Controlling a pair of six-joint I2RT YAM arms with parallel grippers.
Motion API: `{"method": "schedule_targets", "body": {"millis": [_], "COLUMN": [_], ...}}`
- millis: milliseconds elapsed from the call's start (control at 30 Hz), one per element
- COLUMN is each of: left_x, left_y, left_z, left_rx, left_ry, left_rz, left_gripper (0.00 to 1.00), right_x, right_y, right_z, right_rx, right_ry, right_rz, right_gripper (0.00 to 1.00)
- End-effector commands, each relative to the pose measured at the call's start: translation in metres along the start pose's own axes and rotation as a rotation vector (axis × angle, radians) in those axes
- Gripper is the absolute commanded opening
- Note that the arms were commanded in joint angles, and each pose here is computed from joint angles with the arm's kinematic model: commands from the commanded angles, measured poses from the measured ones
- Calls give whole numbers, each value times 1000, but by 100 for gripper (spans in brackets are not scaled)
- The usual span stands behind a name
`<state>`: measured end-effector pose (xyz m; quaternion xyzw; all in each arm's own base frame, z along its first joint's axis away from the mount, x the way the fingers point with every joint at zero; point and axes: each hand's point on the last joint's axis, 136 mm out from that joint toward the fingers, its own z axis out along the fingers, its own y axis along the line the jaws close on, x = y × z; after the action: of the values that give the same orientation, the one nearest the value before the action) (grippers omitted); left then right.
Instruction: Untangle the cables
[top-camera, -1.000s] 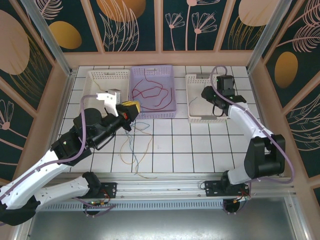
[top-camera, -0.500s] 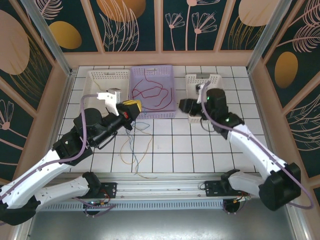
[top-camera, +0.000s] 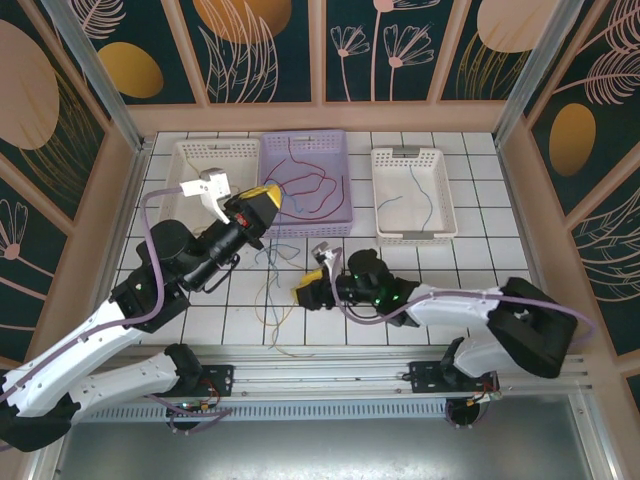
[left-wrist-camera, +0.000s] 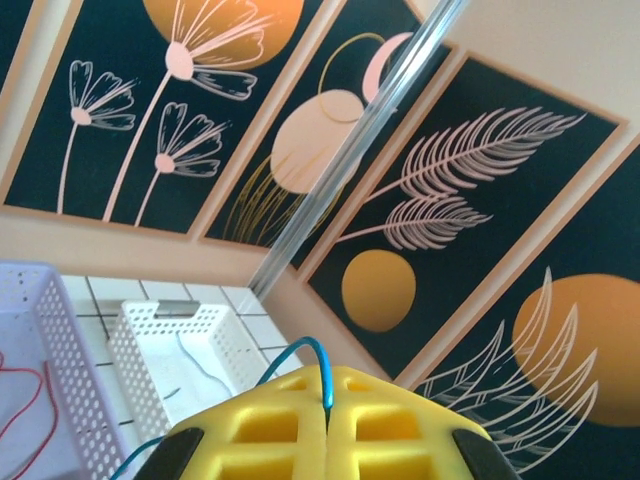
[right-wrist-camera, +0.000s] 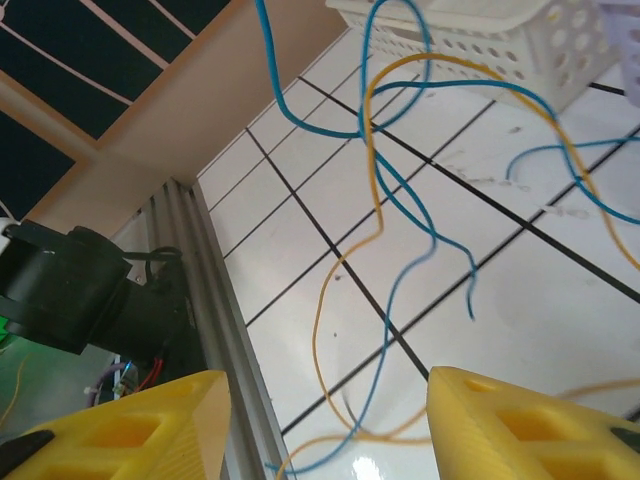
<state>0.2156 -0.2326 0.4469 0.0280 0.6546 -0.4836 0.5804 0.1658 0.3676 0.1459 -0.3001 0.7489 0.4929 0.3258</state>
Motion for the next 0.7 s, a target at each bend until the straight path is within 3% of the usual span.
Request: {"method": "schedule_targets", "body": {"millis": [0, 400, 667], "left_x": [-15, -18, -18], "left_y": [-12, -15, -16], "left_z": [-5, -9, -7], "left_rx": [59, 73, 80], "left_ry": [-67, -74, -73], "left_rz": [-64, -93, -102], "left_gripper": [0, 0, 0], "right_x": [-37, -27, -21], "right_y": [9, -19, -22], "right_z": [6, 32, 46], "right_rx": [-35, 32, 23], "right_ry": [-183, -182, -174], "right_rz": [-66, -81, -68], "right_gripper": [54, 46, 47]}}
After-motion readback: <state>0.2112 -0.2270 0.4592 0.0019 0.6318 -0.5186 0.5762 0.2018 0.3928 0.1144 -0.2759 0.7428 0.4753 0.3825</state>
